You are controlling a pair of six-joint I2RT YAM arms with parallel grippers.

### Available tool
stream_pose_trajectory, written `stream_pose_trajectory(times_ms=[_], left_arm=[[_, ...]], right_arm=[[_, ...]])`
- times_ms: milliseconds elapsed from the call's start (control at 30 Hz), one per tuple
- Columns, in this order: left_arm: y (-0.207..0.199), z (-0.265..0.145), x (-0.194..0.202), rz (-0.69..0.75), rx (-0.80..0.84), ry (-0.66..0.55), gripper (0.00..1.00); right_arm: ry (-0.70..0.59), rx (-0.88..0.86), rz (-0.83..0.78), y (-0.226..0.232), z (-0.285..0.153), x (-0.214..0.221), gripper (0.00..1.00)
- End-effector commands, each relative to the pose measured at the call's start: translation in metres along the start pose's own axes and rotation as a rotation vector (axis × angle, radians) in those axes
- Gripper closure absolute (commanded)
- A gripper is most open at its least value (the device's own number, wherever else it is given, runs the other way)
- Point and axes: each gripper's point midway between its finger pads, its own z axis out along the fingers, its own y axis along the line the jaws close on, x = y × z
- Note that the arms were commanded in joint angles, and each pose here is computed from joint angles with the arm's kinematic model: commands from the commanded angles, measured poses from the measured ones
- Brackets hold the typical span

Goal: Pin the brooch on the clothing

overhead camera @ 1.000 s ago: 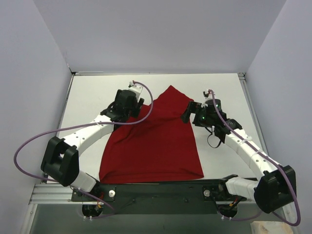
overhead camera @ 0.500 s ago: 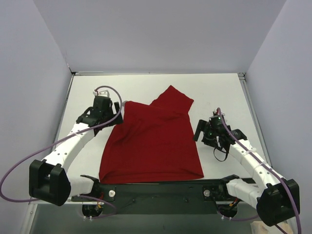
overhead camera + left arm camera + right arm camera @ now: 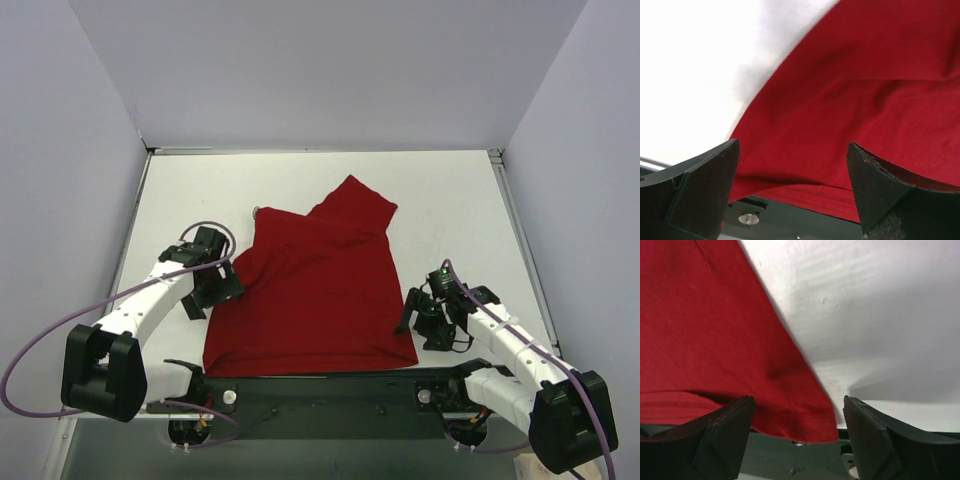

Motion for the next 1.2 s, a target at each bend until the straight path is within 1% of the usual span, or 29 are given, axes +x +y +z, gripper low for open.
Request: stream_pose_trajectory(times_ms=[0,33,200,300,333,400,433,567,600,700,767,867,967,1067,1100,1133,1167], left_arm=[[0.017,-0.005,0.016,-0.134,-0.059,0.085,0.03],[0.016,-0.005,0.019,-0.153,-0.051,0.108,0.03],[0.026,-0.007,0.024,-0.200,-0.081,0.134,0.03],[0.027,-0.012,0.026,-0.217,-0.051,0.159,0.03],[0.026,-0.013,0.027,-0.223,-0.038,0.168,0.03],[0.025,-0.015,0.030,-0.238,-0.010,0.192,0.03],[0.025,-0.016,0.031,-0.241,-0.008,0.201,0.03],[0.028,-0.017,0.034,-0.230,-0.022,0.220,0.03],[0.025,-0.018,0.038,-0.226,-0.007,0.245,0.03],[0.023,-0.017,0.052,-0.227,0.014,0.303,0.03],[0.025,-0.016,0.057,-0.229,0.010,0.317,0.03],[0.029,-0.014,0.070,-0.224,0.012,0.341,0.04],[0.023,-0.014,0.085,-0.208,0.058,0.383,0.08],[0.008,-0.011,0.099,-0.194,0.106,0.404,0.12],[0.001,-0.011,0.100,-0.182,0.127,0.401,0.12],[-0.004,-0.012,0.109,-0.136,0.133,0.408,0.13],[-0.008,-0.013,0.115,-0.139,0.129,0.420,0.13]], right_arm=[[0.155,-0.008,0.021,-0.005,-0.001,0.037,0.36],[0.168,-0.009,0.020,-0.005,-0.001,0.040,0.42],[0.219,0.001,-0.015,-0.007,0.002,0.052,0.45],[0.220,-0.008,-0.039,-0.002,0.002,0.048,0.67],[0.216,-0.010,-0.043,-0.001,0.003,0.046,0.81],[0.198,-0.008,-0.055,0.002,0.004,0.039,0.90],[0.174,-0.009,-0.060,0.006,0.002,0.031,1.00],[0.075,-0.016,-0.059,0.018,-0.005,-0.001,1.00],[0.050,-0.022,-0.054,0.020,-0.007,-0.010,1.00],[-0.038,-0.036,0.003,0.019,-0.017,-0.045,1.00],[-0.104,-0.047,0.073,0.012,-0.024,-0.070,1.00],[-0.178,-0.039,0.150,-0.002,-0.032,-0.096,1.00],[-0.224,-0.049,0.189,-0.004,-0.038,-0.114,1.00],[-0.233,-0.105,0.207,0.007,-0.039,-0.119,1.00],[-0.228,-0.111,0.209,0.008,-0.038,-0.118,1.00],[-0.230,-0.116,0.208,0.009,-0.038,-0.119,1.00],[-0.223,-0.117,0.209,0.009,-0.036,-0.119,1.00]])
